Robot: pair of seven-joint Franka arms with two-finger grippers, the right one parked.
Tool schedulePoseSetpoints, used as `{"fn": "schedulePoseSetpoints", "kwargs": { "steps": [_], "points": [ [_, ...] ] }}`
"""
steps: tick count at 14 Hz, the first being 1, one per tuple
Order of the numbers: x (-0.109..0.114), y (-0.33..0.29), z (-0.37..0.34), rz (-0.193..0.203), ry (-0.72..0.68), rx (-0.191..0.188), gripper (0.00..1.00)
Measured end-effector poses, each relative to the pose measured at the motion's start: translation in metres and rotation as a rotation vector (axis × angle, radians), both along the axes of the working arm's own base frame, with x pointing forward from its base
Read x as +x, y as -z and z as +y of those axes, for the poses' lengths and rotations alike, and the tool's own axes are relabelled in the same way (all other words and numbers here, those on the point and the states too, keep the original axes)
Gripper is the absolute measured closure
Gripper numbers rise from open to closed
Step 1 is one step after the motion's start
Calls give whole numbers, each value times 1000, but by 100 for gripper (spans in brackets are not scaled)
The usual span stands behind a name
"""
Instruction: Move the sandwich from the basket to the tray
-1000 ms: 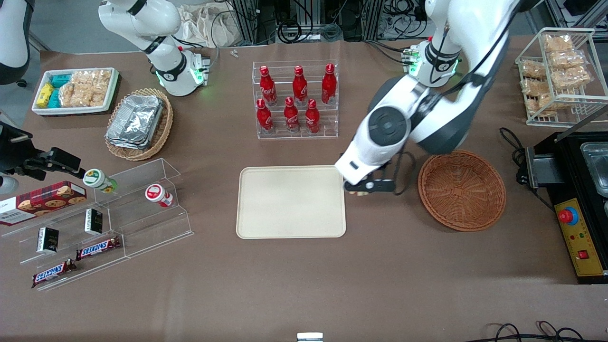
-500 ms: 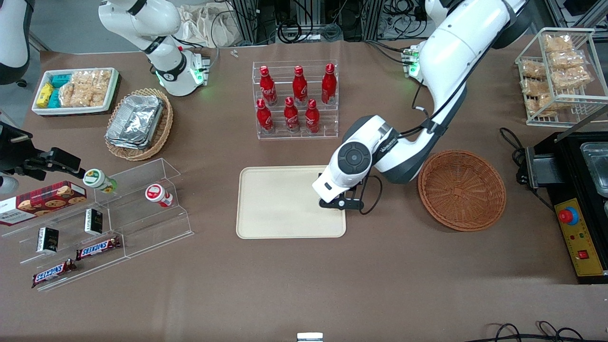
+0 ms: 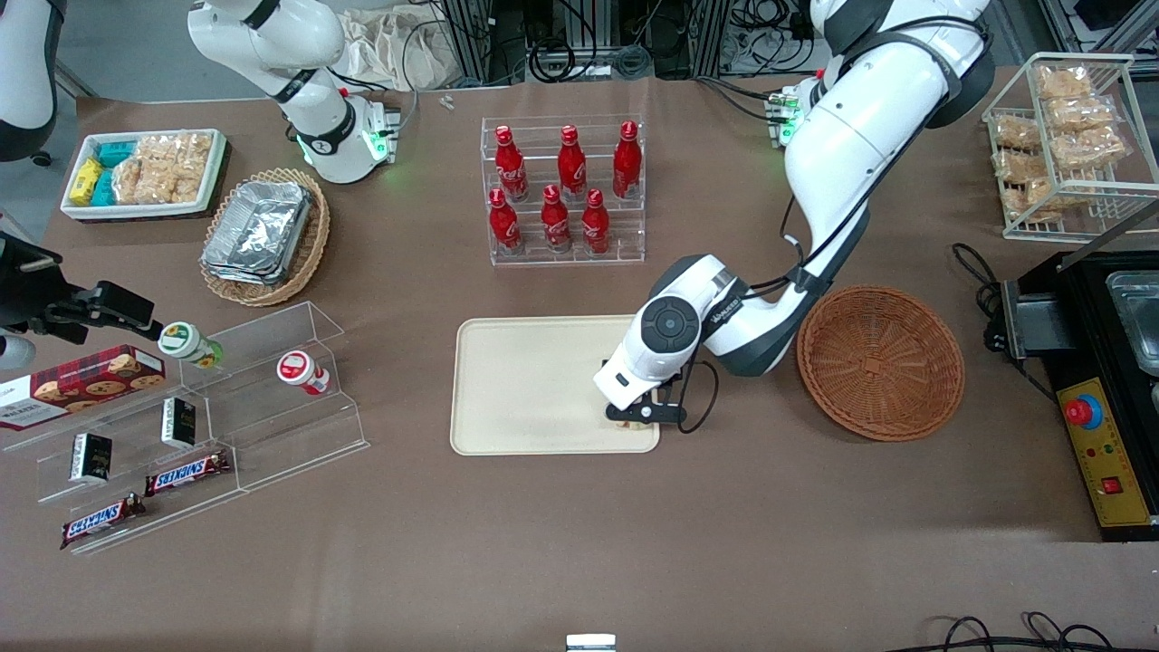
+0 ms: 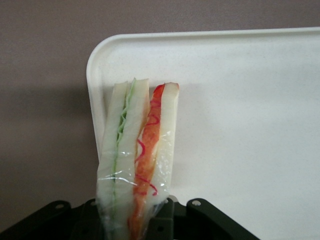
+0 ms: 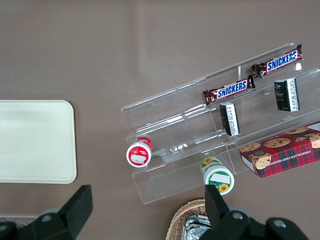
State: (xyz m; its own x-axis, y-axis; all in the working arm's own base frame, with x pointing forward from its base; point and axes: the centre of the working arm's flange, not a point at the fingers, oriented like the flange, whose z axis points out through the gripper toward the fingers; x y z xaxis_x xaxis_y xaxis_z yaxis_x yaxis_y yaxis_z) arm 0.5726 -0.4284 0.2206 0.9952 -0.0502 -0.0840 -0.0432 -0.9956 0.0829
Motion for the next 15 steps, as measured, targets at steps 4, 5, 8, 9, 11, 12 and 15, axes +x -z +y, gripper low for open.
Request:
{"fn": "schedulePoseSetpoints", "kwargs": {
  "steps": [4, 5, 8, 9, 11, 12, 15],
  "points": [
    [4, 1, 0, -10, 1, -1, 63],
    [5, -1, 0, -25, 10, 7, 54],
    [12, -7, 1, -83, 45, 38, 23],
    [15, -11, 1, -95, 45, 37, 15],
    [22, -21, 1, -115, 37, 28, 0],
    [27, -30, 2, -130, 29, 21, 0],
    [51, -78, 26, -179, -25, 33, 0]
  ]
}}
